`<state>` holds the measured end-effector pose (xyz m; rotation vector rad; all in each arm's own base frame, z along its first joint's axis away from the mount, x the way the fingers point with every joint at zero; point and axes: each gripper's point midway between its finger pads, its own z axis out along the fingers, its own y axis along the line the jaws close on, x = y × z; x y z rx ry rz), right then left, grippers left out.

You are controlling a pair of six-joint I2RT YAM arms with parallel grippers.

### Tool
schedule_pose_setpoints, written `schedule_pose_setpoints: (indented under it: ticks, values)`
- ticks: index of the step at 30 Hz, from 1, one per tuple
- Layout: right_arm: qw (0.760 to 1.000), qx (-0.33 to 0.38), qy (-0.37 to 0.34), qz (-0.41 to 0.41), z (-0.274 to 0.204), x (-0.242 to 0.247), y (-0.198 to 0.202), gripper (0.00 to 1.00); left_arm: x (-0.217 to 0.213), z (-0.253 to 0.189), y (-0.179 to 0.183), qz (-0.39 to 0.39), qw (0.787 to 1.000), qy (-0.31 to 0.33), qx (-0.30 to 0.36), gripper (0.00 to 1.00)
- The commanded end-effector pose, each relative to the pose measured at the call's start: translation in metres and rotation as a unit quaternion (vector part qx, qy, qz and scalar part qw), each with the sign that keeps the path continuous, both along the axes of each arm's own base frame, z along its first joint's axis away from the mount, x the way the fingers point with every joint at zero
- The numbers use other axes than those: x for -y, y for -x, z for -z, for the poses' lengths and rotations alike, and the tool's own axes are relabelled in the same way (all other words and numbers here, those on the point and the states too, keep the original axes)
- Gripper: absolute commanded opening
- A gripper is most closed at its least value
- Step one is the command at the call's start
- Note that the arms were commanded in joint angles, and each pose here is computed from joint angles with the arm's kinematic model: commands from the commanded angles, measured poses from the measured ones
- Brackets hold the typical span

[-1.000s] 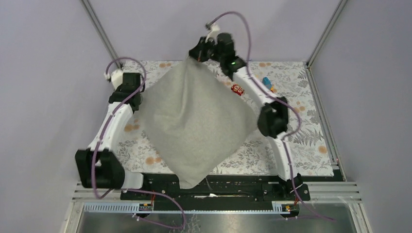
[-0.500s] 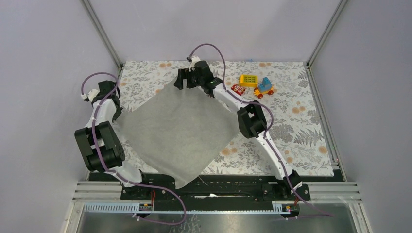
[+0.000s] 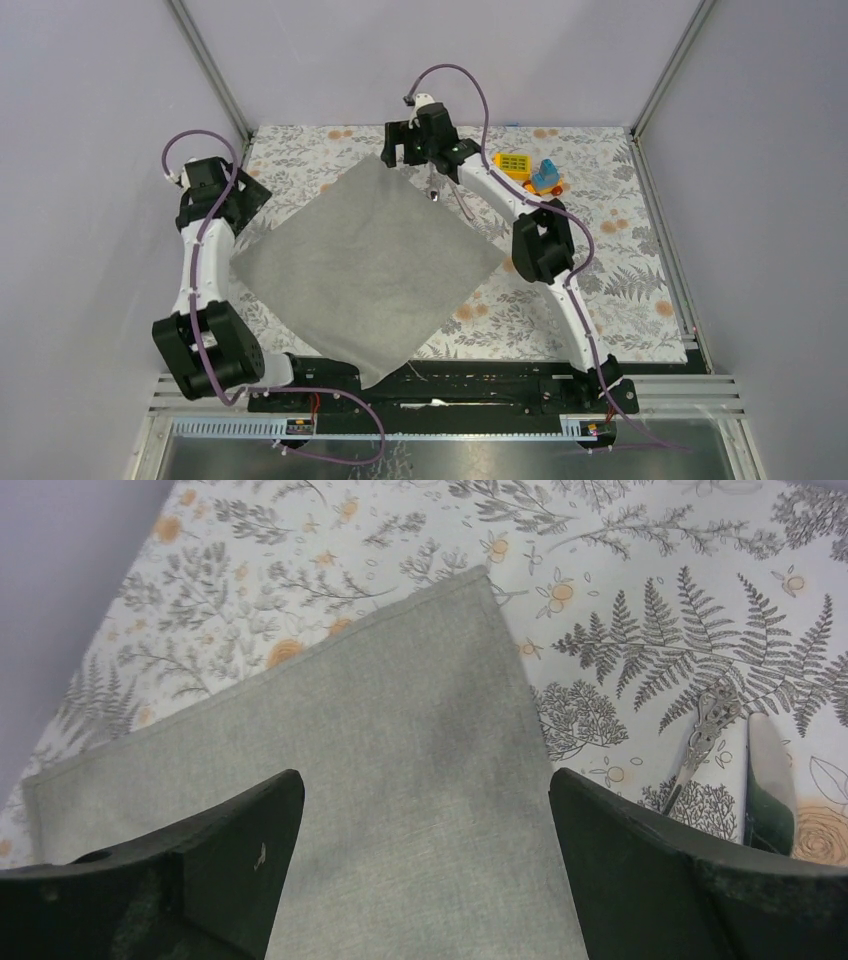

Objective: Fold the napkin into a case and place the utensils inside
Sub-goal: Flatten out the crumpled napkin at the center of the board.

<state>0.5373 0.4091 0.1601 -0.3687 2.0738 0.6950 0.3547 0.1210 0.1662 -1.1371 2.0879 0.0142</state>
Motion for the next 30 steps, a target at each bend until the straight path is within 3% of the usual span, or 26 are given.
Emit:
schedule_pose_setpoints:
  ticks: [1,5,10,18,25,30]
  values:
    - [0.999,-0.037,0.027,0.001,0.048,-0.001,-0.005,1.00,0.086,-0.038,-0.027,0.195,0.971,0.087,0.107,0.99]
    - [0.998,-0.057,0.037,0.014,0.077,0.002,-0.007,1.00,0.156,-0.035,-0.041,0.301,0.936,0.142,0.116,0.99]
    - [0.994,-0.084,0.059,0.031,0.109,0.010,-0.005,1.00,0.211,-0.021,-0.058,0.354,0.914,0.164,0.115,0.99]
    - [0.981,-0.117,0.121,0.101,0.135,0.059,-0.001,1.00,0.240,0.001,-0.090,0.348,0.896,0.246,0.126,0.99]
    - [0.963,-0.115,0.180,0.163,0.120,0.131,0.005,1.00,0.251,0.010,-0.114,0.330,0.883,0.301,0.143,0.99]
    - [0.976,-0.104,0.161,0.105,0.098,0.126,0.007,1.00,0.255,0.030,-0.134,0.317,0.878,0.328,0.142,0.99]
